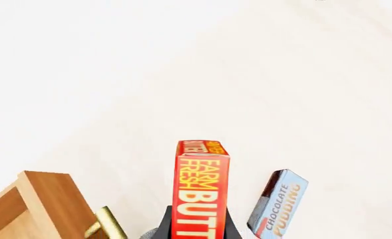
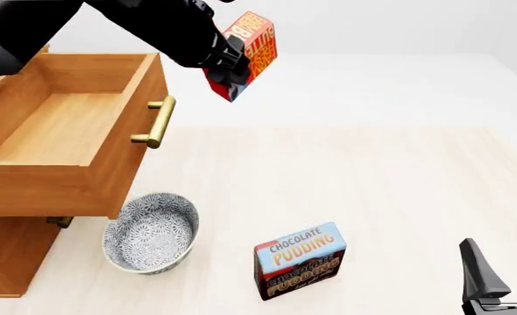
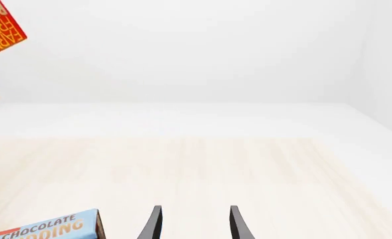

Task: Put the butter at the back in the top drawer of the cabinet and close it.

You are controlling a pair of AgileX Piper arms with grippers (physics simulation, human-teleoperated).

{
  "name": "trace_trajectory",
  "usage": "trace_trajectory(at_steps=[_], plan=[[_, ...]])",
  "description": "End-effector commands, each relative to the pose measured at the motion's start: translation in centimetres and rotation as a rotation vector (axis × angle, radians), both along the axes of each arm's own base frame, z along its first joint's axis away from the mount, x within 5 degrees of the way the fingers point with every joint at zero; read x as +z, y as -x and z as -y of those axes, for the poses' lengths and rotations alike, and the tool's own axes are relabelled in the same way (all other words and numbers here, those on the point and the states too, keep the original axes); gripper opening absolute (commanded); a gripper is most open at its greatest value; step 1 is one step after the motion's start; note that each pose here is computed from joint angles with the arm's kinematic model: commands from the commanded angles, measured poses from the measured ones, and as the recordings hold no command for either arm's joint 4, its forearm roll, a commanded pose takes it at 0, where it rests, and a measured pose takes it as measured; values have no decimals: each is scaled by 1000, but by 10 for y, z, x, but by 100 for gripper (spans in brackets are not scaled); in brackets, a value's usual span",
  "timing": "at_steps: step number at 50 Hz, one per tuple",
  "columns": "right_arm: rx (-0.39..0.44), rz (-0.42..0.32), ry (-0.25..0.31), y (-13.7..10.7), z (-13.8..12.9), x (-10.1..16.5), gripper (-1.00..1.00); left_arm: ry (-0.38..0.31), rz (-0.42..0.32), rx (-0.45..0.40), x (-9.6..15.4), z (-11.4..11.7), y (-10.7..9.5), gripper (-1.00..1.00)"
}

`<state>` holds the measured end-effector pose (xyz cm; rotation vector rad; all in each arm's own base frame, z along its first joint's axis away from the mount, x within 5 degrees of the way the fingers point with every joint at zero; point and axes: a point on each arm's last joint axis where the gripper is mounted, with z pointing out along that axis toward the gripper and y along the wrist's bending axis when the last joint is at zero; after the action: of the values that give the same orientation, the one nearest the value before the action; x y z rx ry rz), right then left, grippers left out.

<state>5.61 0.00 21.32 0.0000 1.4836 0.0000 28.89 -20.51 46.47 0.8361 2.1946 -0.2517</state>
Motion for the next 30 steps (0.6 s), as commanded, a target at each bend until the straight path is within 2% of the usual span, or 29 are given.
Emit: trace_trajectory(at_steps=[1,8,30], plan=[[0,0,0,0,0,0,100,-13,41,59,9,-40,6,-100],[0,0,0,0,0,0,100,-28,55,116,13,-69,11,-100],[0,0,0,0,0,0,100,-22,76,188,21,-97,18,-100]])
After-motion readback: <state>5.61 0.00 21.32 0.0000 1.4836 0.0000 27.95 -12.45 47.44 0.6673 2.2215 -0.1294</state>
